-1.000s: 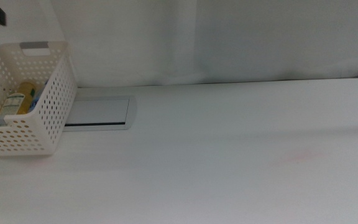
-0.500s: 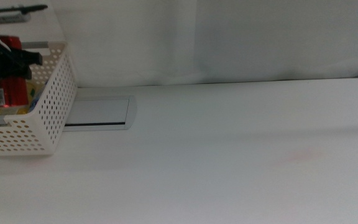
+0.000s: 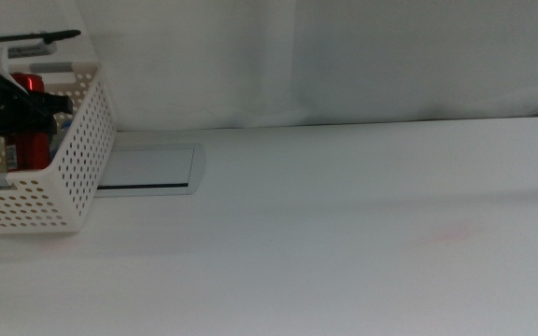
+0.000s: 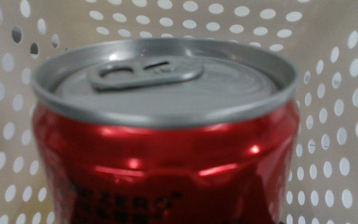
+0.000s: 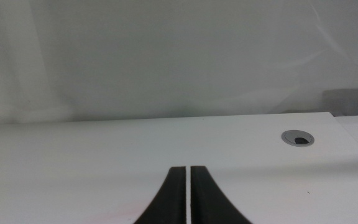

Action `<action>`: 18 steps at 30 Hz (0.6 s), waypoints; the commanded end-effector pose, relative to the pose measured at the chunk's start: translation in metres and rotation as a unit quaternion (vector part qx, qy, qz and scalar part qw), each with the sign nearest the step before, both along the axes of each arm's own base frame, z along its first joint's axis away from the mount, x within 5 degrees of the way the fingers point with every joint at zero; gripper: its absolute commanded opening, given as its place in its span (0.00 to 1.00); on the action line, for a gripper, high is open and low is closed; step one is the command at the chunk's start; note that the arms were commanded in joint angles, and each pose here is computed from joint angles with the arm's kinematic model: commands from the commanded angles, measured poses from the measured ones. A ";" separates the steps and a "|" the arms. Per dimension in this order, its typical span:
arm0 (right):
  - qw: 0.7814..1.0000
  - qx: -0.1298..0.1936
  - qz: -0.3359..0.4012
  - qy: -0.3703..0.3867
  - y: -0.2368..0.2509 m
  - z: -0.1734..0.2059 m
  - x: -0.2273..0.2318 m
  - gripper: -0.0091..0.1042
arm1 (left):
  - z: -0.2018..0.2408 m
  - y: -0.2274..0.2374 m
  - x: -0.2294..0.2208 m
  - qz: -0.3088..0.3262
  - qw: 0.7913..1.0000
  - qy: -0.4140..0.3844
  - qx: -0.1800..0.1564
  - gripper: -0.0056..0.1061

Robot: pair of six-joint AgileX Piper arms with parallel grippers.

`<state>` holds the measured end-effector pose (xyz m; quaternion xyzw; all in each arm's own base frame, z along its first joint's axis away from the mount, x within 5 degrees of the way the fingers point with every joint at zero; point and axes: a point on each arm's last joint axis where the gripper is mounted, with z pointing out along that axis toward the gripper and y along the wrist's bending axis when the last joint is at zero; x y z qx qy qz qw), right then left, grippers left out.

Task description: Use arms to grab the bottles and put them into the dustbin to the left of the table.

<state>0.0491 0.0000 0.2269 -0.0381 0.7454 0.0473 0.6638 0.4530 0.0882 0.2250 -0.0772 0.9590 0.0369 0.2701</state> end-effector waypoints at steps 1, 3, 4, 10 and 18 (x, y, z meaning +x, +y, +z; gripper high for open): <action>1.000 -0.001 -0.003 -0.012 -0.001 -0.001 -0.003 0.06 | 0.009 0.001 0.003 0.002 1.000 -0.029 0.001 0.41; 1.000 -0.001 -0.003 -0.012 -0.001 -0.001 -0.003 0.06 | 0.009 0.000 0.003 0.005 1.000 -0.028 -0.002 0.88; 1.000 -0.001 -0.003 -0.012 -0.001 -0.001 -0.003 0.06 | 0.009 0.000 0.003 0.005 1.000 -0.029 -0.002 0.88; 1.000 -0.001 -0.003 -0.012 -0.001 -0.001 -0.003 0.06 | 0.023 -0.001 -0.001 0.002 0.999 -0.040 0.002 0.88; 1.000 -0.001 -0.003 -0.012 -0.001 -0.001 -0.003 0.06 | 0.125 -0.010 -0.044 -0.007 0.990 -0.140 0.027 0.88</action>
